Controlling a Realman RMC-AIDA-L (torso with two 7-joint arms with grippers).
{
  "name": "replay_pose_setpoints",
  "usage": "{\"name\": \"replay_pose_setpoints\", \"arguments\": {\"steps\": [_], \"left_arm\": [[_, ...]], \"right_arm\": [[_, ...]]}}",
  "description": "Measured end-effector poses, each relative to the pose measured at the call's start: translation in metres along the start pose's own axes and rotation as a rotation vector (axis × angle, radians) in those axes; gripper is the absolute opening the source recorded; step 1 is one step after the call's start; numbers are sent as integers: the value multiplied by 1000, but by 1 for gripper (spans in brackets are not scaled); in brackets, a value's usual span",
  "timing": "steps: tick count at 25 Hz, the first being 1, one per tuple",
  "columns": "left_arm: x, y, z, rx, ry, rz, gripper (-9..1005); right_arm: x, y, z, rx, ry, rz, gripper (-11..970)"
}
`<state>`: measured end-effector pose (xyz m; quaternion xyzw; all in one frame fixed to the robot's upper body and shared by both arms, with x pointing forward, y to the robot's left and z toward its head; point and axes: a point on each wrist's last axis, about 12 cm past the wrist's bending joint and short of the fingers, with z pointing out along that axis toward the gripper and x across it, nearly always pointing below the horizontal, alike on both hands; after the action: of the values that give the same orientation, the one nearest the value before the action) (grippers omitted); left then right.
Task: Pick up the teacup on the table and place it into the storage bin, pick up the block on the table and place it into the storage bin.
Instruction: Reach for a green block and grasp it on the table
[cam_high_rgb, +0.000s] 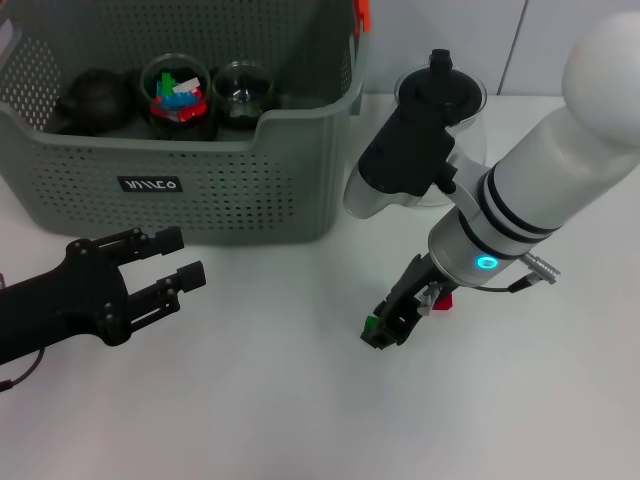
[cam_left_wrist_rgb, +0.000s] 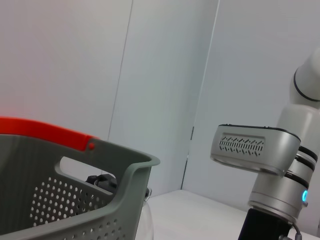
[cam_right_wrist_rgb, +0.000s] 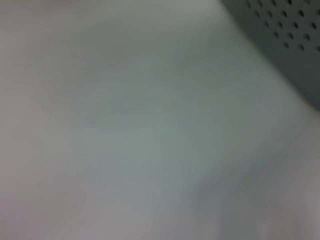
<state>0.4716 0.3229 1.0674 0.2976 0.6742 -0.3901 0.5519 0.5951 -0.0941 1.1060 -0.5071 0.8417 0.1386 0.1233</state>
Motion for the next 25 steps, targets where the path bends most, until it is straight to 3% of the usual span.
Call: {"name": "replay_pose_setpoints", "arguments": {"steps": [25], "left_arm": [[0,0,0,0,0,-1,532]], "right_arm": [[6,-2,4,-3,31,15,190]]}}
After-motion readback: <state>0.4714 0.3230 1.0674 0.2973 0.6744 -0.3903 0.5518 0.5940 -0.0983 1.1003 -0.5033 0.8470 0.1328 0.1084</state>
